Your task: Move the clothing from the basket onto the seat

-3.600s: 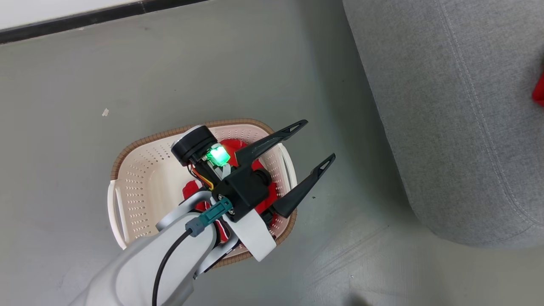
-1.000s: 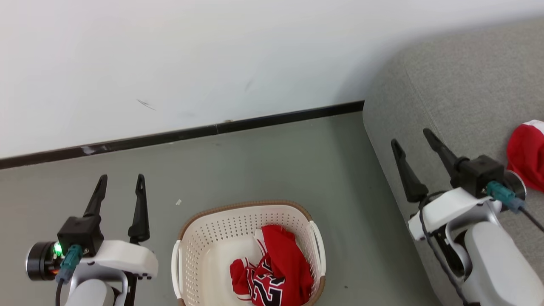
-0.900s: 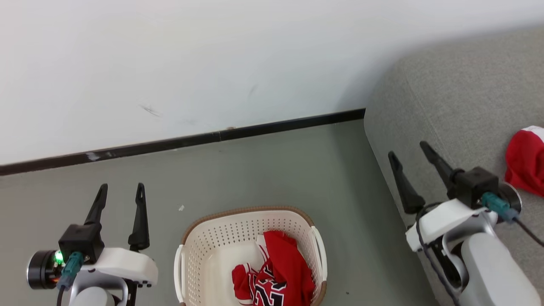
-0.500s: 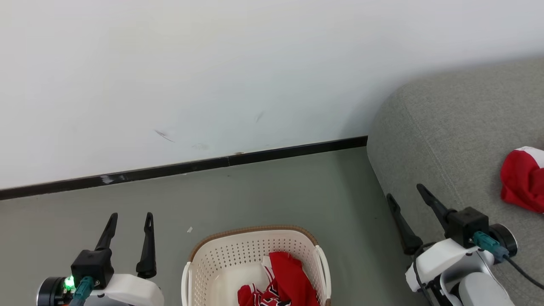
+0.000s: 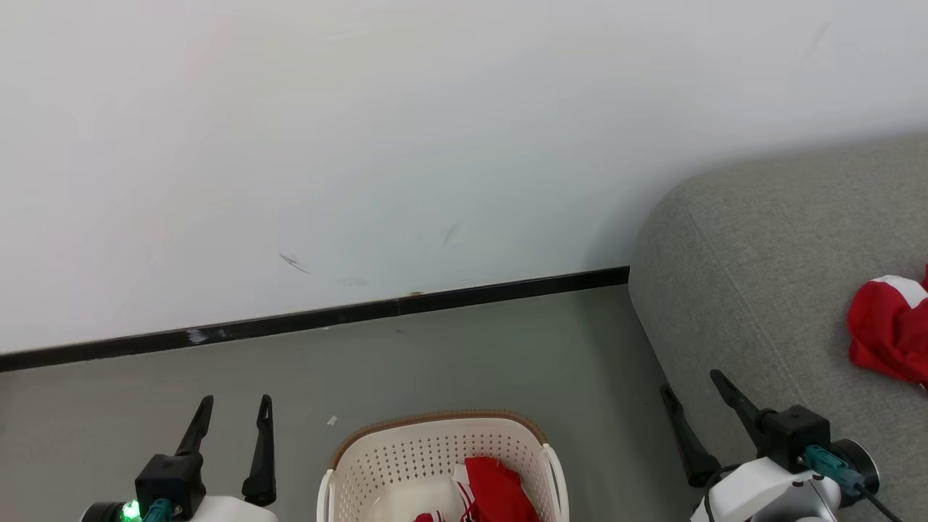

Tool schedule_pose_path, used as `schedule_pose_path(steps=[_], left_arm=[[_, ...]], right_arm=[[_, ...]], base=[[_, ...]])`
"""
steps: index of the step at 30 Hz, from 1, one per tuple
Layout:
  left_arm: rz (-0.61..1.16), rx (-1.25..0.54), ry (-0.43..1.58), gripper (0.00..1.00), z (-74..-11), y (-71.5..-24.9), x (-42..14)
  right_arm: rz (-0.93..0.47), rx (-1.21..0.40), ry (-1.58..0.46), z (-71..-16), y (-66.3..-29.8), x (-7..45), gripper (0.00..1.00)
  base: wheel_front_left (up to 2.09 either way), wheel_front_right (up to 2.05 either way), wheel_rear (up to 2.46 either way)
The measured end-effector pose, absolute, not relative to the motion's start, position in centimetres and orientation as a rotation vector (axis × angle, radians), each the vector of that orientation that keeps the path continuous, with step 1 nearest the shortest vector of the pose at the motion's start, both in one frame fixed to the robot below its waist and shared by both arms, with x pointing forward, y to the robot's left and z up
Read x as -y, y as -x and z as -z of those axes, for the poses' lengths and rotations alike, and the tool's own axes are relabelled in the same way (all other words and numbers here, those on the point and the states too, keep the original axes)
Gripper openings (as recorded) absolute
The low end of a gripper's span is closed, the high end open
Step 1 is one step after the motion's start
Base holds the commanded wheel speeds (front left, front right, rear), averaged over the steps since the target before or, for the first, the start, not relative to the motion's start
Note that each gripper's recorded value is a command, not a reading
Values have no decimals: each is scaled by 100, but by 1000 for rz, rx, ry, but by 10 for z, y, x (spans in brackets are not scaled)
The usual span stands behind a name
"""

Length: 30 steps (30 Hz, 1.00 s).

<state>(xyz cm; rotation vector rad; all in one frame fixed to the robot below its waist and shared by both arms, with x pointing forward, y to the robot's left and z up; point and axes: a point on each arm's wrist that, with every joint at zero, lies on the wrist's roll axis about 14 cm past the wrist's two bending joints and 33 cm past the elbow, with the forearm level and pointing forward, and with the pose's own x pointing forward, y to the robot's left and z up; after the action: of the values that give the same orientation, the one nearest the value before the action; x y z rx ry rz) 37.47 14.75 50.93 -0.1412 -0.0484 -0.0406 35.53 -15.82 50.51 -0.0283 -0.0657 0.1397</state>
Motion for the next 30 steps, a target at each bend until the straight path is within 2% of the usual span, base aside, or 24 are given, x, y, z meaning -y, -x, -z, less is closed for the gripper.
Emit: schedule_pose_path(steps=[30], left_arm=[[-5,45,156,100,-506,-372,-159]], right_arm=[[-135,107,23,-517,-354,156,100]], base=[[0,0,0]])
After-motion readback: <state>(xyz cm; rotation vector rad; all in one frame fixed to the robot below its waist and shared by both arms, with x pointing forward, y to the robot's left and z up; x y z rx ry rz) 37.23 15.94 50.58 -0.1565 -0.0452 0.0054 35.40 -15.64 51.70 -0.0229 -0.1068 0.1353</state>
